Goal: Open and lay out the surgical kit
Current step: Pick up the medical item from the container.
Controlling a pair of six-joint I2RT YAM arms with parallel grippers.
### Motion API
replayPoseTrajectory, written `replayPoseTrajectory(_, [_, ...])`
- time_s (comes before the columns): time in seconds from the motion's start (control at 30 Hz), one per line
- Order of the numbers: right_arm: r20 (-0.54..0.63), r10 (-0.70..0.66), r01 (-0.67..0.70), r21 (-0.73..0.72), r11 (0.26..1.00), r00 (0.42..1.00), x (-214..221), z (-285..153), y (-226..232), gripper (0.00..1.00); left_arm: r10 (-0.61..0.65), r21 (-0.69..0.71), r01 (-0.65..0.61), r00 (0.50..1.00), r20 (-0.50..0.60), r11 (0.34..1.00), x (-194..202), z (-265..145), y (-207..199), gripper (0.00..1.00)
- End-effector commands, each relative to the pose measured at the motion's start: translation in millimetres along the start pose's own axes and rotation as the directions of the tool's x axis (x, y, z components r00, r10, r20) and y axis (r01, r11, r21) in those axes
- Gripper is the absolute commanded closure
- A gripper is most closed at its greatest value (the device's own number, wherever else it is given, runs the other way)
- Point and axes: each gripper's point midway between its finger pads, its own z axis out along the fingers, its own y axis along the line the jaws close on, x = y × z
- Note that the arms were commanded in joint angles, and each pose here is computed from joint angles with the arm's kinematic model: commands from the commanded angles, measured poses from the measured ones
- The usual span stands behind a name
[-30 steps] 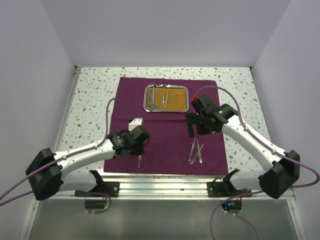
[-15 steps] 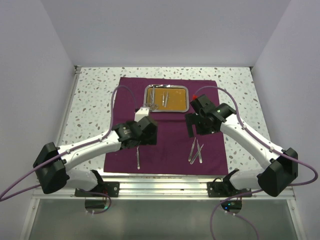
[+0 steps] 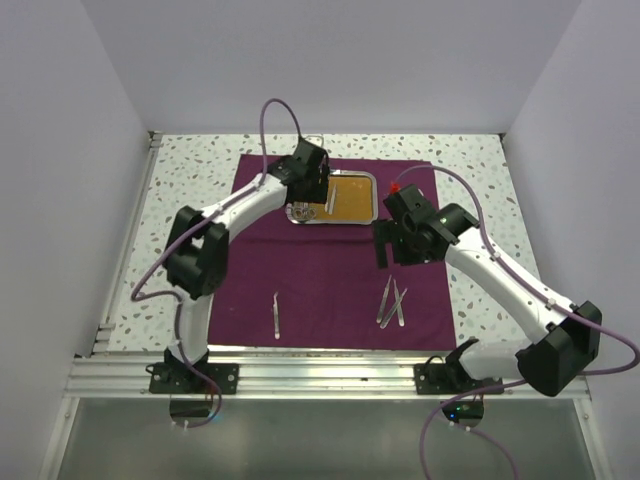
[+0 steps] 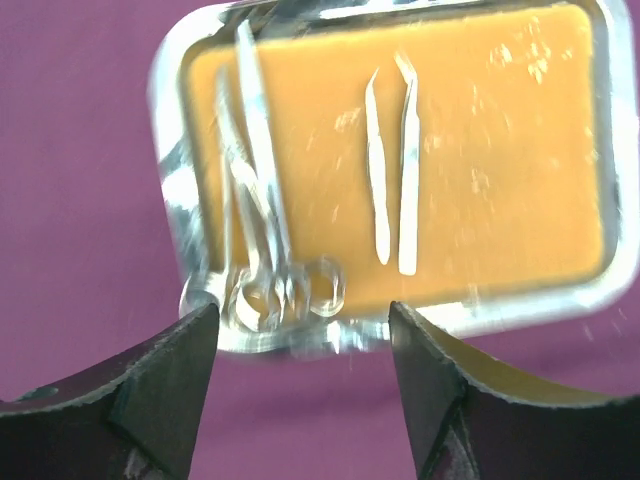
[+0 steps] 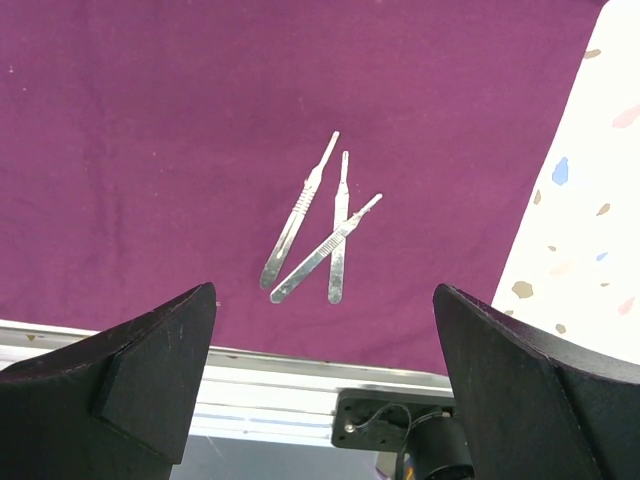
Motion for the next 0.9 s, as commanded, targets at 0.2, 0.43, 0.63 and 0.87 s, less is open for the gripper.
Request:
replayPoseTrajectory(0.2, [0.035,0.016,-0.018,0.063,0.998,0.999,-25,1,-3,0.07,0.07,0.124,-0.077,0.996,0.063,0.989,-63,55,-23,0.34])
replayPoseTrajectory(0.43, [-0.002,-0.022,0.022,0.088,0.996,1.0,-34,16,2,0.08,0.087,0.137,-0.092,0.995,0.041,0.986,-52,80,-29,0.38])
replayPoseTrajectory(0.63, [-0.021,-0.045,0.047,0.095,0.994,0.999,-38,22,1,0.08,0.095,0.119,-0.095,0.995,0.005,0.988,-34,96,-25,0.41])
replayPoseTrajectory(0.87, [-0.044,-0.059,0.063,0.09,0.994,0.997,-38,28,-1,0.09,0.094,0.133,-0.091,0.995,-0.021,0.987,-22,108,-28,0.43])
